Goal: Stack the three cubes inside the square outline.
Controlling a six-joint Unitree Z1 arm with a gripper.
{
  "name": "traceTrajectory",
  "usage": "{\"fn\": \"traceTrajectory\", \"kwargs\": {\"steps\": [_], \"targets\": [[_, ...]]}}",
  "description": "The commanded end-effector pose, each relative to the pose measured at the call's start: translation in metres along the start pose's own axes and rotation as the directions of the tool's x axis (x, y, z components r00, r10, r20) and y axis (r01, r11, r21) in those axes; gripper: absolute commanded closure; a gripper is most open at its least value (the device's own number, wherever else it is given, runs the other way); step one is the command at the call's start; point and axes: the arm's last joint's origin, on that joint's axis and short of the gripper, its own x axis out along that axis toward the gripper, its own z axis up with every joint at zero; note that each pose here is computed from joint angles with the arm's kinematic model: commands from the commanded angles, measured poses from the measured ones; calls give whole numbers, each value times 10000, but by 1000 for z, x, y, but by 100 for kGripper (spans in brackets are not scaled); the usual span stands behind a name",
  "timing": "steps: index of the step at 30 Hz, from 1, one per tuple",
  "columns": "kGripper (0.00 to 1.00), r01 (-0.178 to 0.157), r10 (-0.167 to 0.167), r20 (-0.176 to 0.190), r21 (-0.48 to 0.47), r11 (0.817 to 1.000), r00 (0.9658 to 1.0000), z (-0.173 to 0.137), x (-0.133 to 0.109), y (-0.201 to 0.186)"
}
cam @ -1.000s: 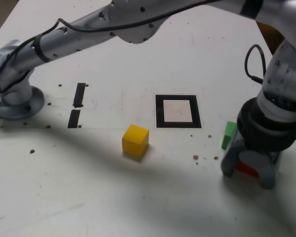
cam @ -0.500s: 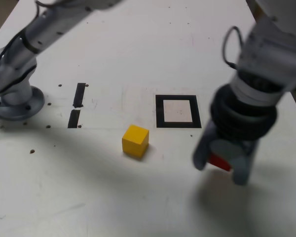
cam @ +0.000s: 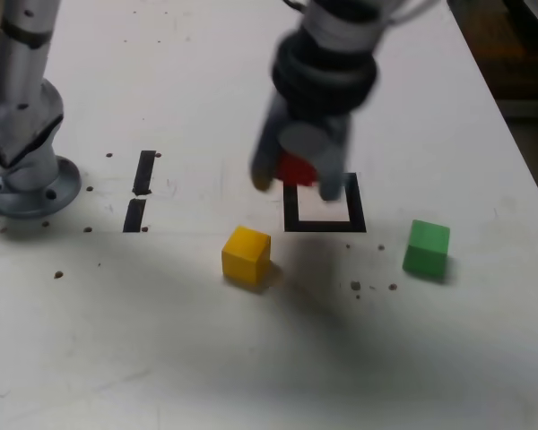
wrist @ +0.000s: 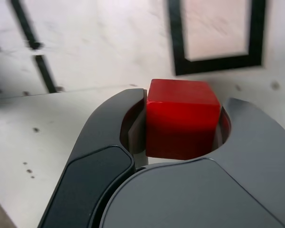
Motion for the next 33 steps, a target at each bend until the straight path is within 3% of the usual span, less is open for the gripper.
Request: {"fn": "traceTrajectory", "kwargs": {"steps": [1,4,8,12,15,21,26,33], "targets": [[68,285,-253,620,-508,9983,9978,-44,-19,19],[68,585,-541,376,-1280,9901,9978,-39,-5,35],[68,926,-832,626,-1668,9816,9946,-30,11,44],[68,959,-776,1075,-1768,9796,9912,-20,21,45],[68,886,-683,1131,-1860,9785,9912,-9,28,46],[68,959,-786,995,-1834,9784,9919,19,38,45],[68,942,-826,667,-1944,9764,9943,23,48,49],[68,962,-915,329,-1952,9760,9953,37,66,55]]}}
